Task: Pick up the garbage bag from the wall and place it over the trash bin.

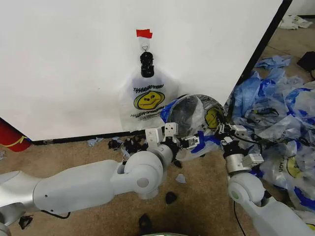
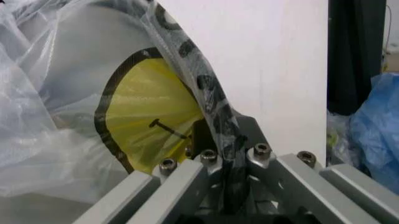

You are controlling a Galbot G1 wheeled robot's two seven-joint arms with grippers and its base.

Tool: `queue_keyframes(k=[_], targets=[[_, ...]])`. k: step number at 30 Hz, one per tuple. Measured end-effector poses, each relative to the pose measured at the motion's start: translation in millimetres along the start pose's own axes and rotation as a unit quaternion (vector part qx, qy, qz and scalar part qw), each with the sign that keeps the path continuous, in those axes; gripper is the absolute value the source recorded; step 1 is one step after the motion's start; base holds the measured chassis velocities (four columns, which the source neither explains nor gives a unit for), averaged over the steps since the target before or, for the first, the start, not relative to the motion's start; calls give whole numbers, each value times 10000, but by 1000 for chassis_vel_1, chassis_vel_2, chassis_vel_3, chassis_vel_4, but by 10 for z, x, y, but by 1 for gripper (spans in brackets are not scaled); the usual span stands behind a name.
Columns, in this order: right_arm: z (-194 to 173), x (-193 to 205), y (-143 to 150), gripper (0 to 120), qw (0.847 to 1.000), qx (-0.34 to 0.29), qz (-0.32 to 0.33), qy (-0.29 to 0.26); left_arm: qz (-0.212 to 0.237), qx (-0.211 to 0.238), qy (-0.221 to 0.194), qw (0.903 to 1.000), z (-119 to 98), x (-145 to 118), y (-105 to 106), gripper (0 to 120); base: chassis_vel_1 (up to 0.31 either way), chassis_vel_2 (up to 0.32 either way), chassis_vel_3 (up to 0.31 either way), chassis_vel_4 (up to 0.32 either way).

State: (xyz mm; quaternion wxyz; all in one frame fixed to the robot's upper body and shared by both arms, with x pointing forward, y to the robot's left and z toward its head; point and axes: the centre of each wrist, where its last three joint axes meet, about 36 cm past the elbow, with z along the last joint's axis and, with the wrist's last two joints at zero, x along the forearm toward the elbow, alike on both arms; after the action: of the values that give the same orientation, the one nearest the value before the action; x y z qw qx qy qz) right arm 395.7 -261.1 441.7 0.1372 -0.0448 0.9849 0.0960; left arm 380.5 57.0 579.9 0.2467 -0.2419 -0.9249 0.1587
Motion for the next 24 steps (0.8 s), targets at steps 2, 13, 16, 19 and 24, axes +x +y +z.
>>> queue_keyframes(k=[2, 13, 16, 19, 24], targets=[[-3, -5, -4, 0, 10000, 13, 1, -10, -73, -69, 57, 9999, 14, -19, -42, 100, 0, 0, 0, 0], [49, 10, 12, 0, 10000, -18, 36, 14, -20, 196, 165, 9997, -103, -20, -156, 100, 0, 0, 0, 0], [45, 2, 0, 0, 10000, 2, 30, 13, -21, 228, 155, 9996, -130, 23, -135, 100, 0, 0, 0, 0], [41, -4, -18, 0, 10000, 26, 26, 17, 8, 284, 139, 9995, -164, 86, -119, 100, 0, 0, 0, 0], [36, -9, -28, 0, 10000, 35, 25, 19, 105, 409, 81, 9991, -254, 159, -129, 100, 0, 0, 0, 0]])
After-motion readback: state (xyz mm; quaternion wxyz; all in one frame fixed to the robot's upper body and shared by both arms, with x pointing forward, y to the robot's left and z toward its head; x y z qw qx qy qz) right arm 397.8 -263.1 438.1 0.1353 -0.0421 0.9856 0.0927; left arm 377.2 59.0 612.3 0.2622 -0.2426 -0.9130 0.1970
